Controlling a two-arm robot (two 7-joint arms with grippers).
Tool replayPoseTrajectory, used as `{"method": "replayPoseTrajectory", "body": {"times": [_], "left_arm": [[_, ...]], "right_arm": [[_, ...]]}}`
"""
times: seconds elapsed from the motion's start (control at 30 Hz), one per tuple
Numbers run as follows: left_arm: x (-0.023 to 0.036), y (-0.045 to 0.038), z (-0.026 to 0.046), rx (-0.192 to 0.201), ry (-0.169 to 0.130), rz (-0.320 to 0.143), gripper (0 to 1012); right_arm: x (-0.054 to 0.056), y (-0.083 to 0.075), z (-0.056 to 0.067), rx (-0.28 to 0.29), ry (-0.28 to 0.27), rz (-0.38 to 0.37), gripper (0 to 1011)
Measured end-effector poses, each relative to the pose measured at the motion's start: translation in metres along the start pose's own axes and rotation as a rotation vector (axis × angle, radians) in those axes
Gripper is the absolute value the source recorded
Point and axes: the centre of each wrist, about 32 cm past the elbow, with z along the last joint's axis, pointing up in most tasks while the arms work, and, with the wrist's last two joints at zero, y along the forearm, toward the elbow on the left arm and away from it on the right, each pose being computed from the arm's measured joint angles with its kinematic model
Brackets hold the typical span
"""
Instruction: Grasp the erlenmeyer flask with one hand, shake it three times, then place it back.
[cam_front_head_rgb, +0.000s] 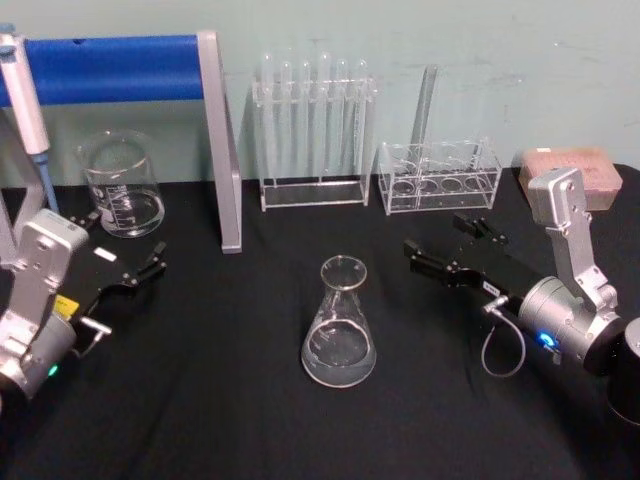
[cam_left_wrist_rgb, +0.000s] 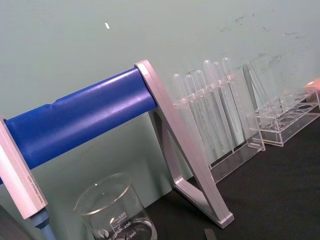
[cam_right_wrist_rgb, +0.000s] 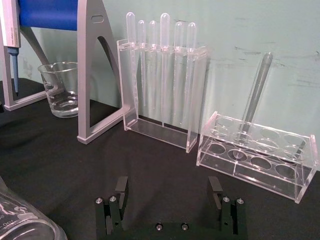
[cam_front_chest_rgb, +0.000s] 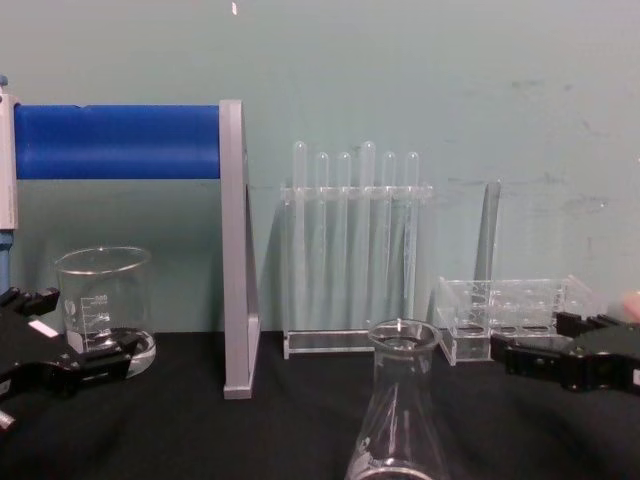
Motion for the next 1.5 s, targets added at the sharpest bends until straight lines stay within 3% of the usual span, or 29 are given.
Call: {"method": "replayPoseTrajectory", "body": {"times": [1.5], "left_arm": [[0.0,0.0,0.0,0.0,0.0,0.0,1001]], "right_arm": [[0.0,0.0,0.0,0.0,0.0,0.0,1003]]}}
